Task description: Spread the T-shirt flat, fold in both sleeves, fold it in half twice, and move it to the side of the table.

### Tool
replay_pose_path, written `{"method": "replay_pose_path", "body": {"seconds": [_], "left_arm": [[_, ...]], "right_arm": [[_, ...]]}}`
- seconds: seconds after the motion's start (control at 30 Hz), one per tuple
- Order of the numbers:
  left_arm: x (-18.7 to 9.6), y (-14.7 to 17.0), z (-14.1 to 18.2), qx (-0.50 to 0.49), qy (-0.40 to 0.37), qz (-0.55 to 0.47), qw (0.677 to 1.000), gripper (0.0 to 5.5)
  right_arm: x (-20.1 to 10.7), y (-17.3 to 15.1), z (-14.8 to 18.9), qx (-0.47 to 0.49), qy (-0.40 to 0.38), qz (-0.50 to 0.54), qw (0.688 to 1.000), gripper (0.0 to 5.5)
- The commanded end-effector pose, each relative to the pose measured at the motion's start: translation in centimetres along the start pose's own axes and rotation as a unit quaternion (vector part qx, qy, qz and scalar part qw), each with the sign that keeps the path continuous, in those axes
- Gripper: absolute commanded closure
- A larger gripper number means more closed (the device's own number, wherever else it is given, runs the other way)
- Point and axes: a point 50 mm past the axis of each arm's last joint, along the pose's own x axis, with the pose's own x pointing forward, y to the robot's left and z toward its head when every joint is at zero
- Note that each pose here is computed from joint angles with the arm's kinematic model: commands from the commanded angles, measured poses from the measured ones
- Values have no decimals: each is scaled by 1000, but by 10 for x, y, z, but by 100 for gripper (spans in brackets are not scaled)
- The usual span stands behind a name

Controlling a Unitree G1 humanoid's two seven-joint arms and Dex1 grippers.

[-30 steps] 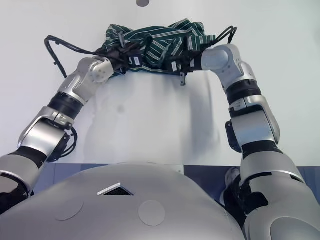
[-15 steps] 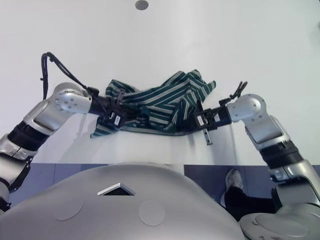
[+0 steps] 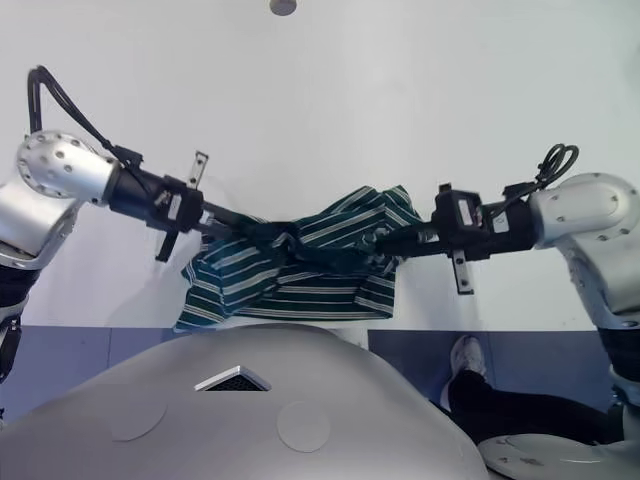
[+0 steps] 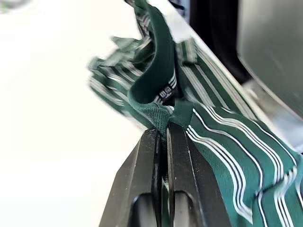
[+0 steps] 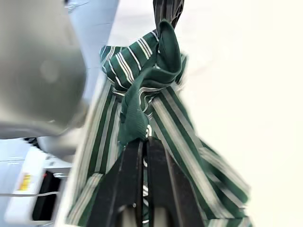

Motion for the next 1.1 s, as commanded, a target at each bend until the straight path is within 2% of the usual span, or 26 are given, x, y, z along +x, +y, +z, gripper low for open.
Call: {"method": "replay_pose_path", "body": {"seconds": [0.03, 0.2, 0.37, 0.47, 0.6, 0.7, 0.83, 1.07, 1.1], "left_arm": [[-10, 24, 10, -1, -15, 71, 997, 550], [-13, 69, -1, 18, 41, 210, 977, 550], [-13, 111, -18, 42, 114, 299, 946, 550], [-6, 137, -32, 66, 164, 363, 915, 550], [13, 160, -49, 107, 219, 422, 873, 550], [18, 166, -67, 89, 274, 438, 852, 550], [14, 166, -82, 70, 322, 458, 826, 550], [15, 175, -72, 89, 290, 522, 797, 550], [17, 178, -65, 103, 272, 533, 794, 517]], "right_arm": [[-9, -25, 29, -49, -18, -64, 997, 547], [-13, -75, 39, -114, -2, -163, 980, 547], [-1, -122, 23, -150, 44, -240, 958, 547], [26, -148, 13, -160, 67, -280, 944, 547], [62, -182, 6, -180, 108, -358, 910, 547], [76, -200, 3, -183, 147, -406, 883, 547], [77, -213, -3, -164, 181, -478, 844, 547], [84, -220, 3, -162, 171, -523, 819, 547], [84, -220, 4, -162, 166, -534, 813, 520]]}}
